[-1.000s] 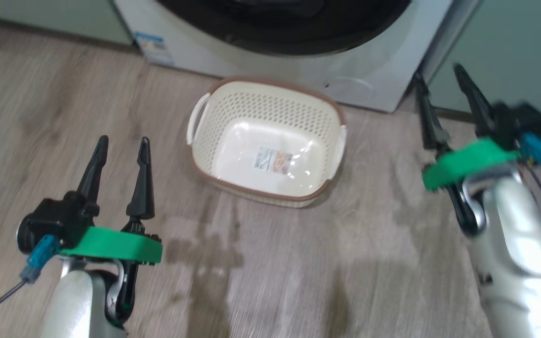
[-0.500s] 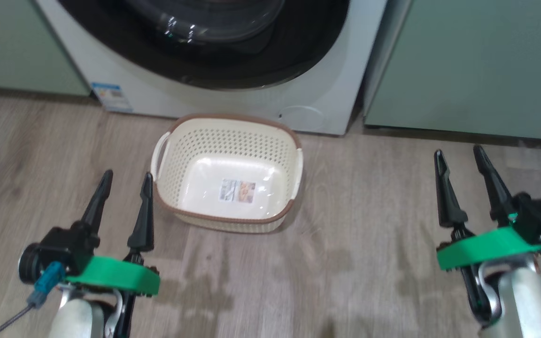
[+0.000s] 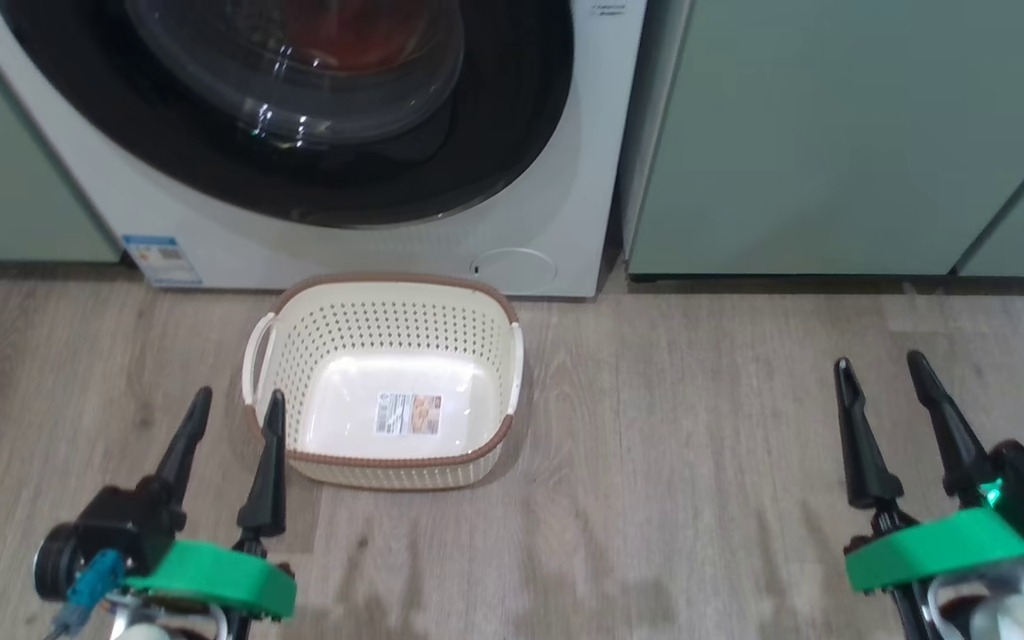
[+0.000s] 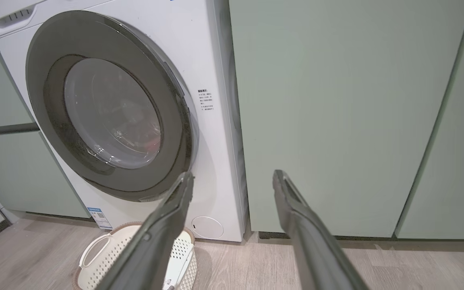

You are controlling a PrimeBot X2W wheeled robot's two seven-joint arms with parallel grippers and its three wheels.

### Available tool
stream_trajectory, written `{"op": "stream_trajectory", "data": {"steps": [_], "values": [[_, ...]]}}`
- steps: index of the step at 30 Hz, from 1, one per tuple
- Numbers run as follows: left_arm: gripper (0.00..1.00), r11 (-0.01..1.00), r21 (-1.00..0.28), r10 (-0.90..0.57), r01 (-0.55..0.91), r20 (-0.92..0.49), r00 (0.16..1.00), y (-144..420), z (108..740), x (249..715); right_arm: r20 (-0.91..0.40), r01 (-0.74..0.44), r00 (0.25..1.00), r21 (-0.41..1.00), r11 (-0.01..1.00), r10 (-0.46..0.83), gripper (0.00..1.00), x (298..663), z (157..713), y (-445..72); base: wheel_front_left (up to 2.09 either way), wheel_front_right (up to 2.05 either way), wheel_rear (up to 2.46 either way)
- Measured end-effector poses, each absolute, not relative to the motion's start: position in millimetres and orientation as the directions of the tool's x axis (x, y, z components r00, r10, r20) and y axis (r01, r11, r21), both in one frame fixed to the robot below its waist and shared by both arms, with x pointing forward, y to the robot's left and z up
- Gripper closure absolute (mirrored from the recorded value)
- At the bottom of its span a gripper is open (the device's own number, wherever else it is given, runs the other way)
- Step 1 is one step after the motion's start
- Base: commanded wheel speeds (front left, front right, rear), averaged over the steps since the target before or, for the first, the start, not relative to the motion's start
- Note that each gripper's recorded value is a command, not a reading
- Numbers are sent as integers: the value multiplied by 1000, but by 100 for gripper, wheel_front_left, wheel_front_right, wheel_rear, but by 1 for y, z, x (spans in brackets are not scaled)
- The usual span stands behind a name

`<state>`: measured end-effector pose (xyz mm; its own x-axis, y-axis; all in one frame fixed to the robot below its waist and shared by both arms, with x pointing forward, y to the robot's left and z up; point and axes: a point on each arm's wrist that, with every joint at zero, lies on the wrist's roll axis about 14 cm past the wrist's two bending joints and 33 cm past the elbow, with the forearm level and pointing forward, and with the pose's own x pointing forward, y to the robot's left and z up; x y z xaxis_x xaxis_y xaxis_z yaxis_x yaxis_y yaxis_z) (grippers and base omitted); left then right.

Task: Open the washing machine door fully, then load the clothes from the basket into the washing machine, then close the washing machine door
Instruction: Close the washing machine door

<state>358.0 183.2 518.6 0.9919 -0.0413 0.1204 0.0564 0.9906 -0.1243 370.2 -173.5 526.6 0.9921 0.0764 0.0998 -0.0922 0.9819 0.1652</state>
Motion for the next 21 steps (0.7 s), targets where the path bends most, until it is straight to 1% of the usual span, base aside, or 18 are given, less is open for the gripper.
{"op": "stream_trajectory", "data": {"steps": [6, 21], "values": [[0, 990, -125, -51, 65, 113, 992, 179, 516, 352, 97, -58, 994, 174, 983, 42, 0, 356, 528, -185, 0, 0, 0], [0, 992, -118, -42, 55, 103, 994, 181, 514, 353, 88, -60, 995, 173, 983, 46, 0, 358, 529, -184, 0, 0, 0]]}}
